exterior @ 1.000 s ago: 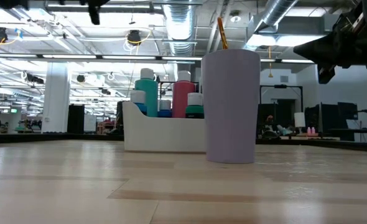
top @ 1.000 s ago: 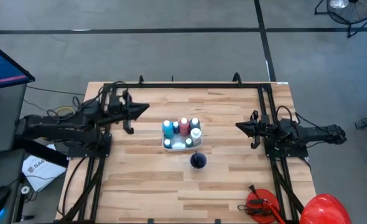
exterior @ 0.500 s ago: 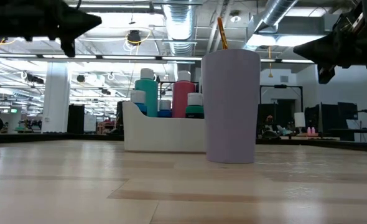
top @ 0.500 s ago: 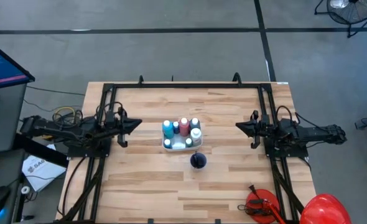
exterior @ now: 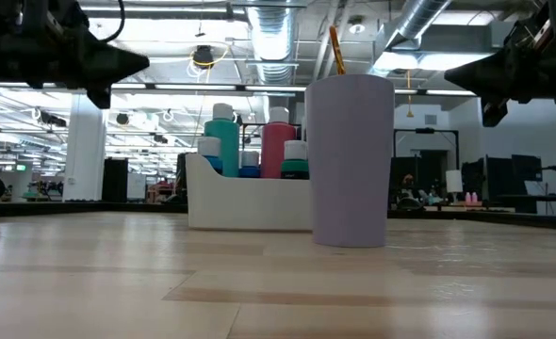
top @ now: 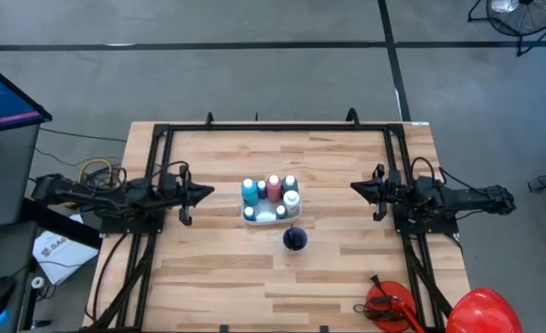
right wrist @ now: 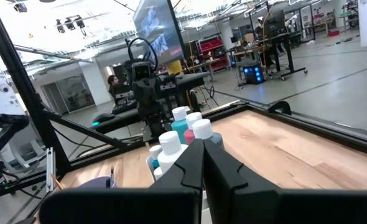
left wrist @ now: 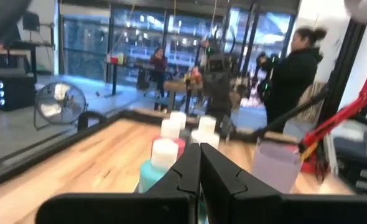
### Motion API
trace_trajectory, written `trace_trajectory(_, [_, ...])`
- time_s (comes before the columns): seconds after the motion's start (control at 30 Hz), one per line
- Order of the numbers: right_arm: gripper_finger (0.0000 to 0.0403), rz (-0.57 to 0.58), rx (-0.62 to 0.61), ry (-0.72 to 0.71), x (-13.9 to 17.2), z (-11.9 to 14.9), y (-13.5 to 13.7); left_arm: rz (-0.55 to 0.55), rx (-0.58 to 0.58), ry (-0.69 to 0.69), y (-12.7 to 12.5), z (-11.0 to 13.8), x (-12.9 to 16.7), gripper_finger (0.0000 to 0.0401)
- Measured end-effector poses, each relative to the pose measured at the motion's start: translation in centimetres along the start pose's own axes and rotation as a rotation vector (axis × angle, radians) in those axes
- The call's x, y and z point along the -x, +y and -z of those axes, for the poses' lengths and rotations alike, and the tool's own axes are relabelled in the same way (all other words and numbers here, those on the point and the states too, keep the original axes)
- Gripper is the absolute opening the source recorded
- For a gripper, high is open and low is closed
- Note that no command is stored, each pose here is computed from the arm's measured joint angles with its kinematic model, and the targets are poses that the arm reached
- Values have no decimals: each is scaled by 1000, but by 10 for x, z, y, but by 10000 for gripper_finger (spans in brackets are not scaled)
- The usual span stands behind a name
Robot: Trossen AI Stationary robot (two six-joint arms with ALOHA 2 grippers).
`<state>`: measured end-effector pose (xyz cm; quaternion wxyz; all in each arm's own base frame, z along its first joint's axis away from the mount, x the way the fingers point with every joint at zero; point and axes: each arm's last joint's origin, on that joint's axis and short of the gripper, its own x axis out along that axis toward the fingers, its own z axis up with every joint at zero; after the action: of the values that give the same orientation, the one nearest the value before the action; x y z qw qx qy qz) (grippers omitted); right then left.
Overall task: Pick & Place Paint Supplies
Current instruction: Return to Home Position
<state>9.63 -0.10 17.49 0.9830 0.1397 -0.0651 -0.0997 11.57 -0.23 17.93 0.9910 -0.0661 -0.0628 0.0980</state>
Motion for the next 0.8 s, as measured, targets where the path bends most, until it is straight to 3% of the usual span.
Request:
trace_trajectory(0.27, [0, 0, 0, 0, 0, 0, 0, -12, -26, 88, 1, 9, -2, 1])
trace_trajectory(0.53, [0, 0, 0, 0, 0, 0, 0, -89, -19, 27, 3, 3, 1, 1])
trace_trajectory(0.8, [0, -1, 0, 1, 0, 0, 0, -78, -86, -64, 4, -7, 9, 1])
